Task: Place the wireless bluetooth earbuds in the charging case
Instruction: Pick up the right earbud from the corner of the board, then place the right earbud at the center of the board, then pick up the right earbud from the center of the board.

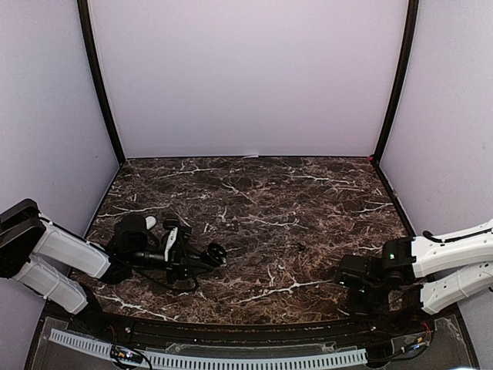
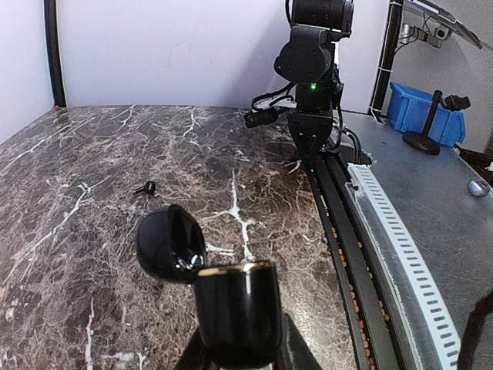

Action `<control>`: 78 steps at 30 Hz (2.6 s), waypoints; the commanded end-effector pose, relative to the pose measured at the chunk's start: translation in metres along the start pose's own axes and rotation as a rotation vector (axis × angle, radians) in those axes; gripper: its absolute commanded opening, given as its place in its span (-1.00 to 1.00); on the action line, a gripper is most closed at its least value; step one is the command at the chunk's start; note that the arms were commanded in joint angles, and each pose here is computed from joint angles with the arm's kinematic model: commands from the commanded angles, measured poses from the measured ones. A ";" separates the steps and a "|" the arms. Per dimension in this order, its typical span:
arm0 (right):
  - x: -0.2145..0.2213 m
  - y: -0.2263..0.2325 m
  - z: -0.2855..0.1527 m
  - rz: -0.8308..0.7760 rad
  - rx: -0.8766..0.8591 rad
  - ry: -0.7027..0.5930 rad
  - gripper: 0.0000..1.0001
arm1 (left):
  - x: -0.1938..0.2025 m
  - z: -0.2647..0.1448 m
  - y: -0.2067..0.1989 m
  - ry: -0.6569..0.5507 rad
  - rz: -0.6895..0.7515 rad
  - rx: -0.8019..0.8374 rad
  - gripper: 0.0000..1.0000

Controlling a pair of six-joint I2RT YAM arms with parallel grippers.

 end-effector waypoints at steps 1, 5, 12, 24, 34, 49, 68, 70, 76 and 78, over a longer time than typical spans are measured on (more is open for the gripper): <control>0.000 0.004 -0.002 -0.017 -0.012 -0.008 -0.75 | -0.002 -0.002 -0.002 -0.010 0.017 0.000 -1.00; -0.001 0.009 -0.008 -0.020 -0.034 -0.013 -0.78 | -0.001 -0.002 -0.002 -0.009 0.016 0.002 -1.00; -0.008 0.035 -0.032 -0.059 -0.078 -0.067 -0.78 | -0.002 -0.003 -0.004 -0.014 0.024 0.004 -1.00; -0.037 0.137 -0.057 -0.208 -0.337 -0.133 -0.76 | -0.006 -0.006 -0.006 -0.029 0.038 -0.001 -1.00; -0.074 0.224 -0.036 -0.229 -0.633 -0.081 -0.76 | -0.009 -0.016 0.000 -0.067 0.046 -0.127 -1.00; -0.096 0.194 -0.011 -0.049 -0.719 -0.074 -0.18 | -0.006 -0.024 0.007 -0.082 0.040 -0.204 -1.00; -0.080 0.158 -0.073 -1.035 -0.959 -0.977 0.35 | -0.007 -0.024 0.003 -0.094 0.070 -0.177 -1.00; -0.078 0.156 -0.078 -1.080 -0.987 -1.091 0.40 | -0.007 -0.024 0.003 -0.094 0.074 -0.174 -1.00; -0.082 0.156 -0.095 -1.086 -0.966 -1.238 0.43 | -0.007 -0.025 0.002 -0.094 0.087 -0.174 -1.00; -0.087 0.155 -0.099 -1.074 -0.915 -1.238 0.45 | -0.006 -0.025 0.002 -0.094 0.091 -0.178 -1.00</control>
Point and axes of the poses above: each gripper's point midway between its finger pads, its own z axis out along the fingers, its own y axis along the line the jaws close on, x = y × z, the point moved 8 cm from there along -z, back along the fingers, and after that the axes turned 4 degrees about -z, right-handed, at the moved point
